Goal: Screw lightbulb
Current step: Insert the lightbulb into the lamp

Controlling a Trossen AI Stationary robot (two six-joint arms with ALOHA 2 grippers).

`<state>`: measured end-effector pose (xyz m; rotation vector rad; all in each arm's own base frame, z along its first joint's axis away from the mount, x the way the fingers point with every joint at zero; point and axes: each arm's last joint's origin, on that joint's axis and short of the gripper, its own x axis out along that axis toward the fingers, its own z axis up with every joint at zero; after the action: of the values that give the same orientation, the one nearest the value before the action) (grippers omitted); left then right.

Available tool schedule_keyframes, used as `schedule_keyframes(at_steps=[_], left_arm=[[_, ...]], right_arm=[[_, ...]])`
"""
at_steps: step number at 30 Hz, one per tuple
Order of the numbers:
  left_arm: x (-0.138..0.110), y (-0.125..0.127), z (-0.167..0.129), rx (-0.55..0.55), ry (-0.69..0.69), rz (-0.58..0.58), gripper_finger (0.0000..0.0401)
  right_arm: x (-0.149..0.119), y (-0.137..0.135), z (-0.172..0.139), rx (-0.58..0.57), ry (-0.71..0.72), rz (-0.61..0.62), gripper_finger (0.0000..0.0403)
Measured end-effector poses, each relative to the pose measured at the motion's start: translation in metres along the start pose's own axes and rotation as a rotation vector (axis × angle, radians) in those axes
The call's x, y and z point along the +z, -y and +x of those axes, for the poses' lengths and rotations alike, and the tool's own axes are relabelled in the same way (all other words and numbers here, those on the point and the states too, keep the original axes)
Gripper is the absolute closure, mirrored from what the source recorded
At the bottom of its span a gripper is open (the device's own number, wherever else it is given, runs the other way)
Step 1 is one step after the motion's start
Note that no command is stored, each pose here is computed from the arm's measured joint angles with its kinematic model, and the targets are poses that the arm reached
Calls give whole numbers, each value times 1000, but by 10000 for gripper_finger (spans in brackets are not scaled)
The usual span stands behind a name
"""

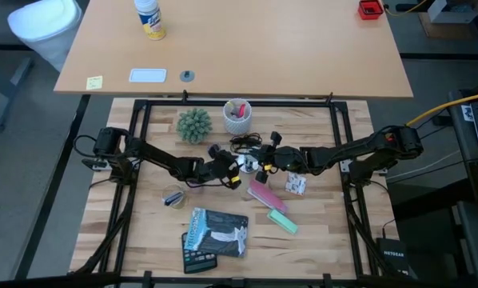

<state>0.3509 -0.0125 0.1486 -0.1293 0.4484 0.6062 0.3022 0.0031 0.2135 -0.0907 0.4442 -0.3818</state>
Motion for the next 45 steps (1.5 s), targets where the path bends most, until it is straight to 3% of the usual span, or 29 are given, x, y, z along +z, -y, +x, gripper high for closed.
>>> schedule_keyframes(at_steps=[15, 23, 33, 45], left_arm=[[-24, -25, 40, 113, -49, -155, 235], [-28, -16, 47, 49, 20, -202, 235], [-22, 2, 44, -13, 40, -182, 235], [-21, 1, 45, -5, 39, -178, 235]], right_arm=[[0, 2, 1, 2, 0, 3, 375], [0, 2, 1, 3, 2, 4, 375], [1, 2, 1, 3, 6, 6, 375], [1, 0, 0, 59, -1, 12, 375]])
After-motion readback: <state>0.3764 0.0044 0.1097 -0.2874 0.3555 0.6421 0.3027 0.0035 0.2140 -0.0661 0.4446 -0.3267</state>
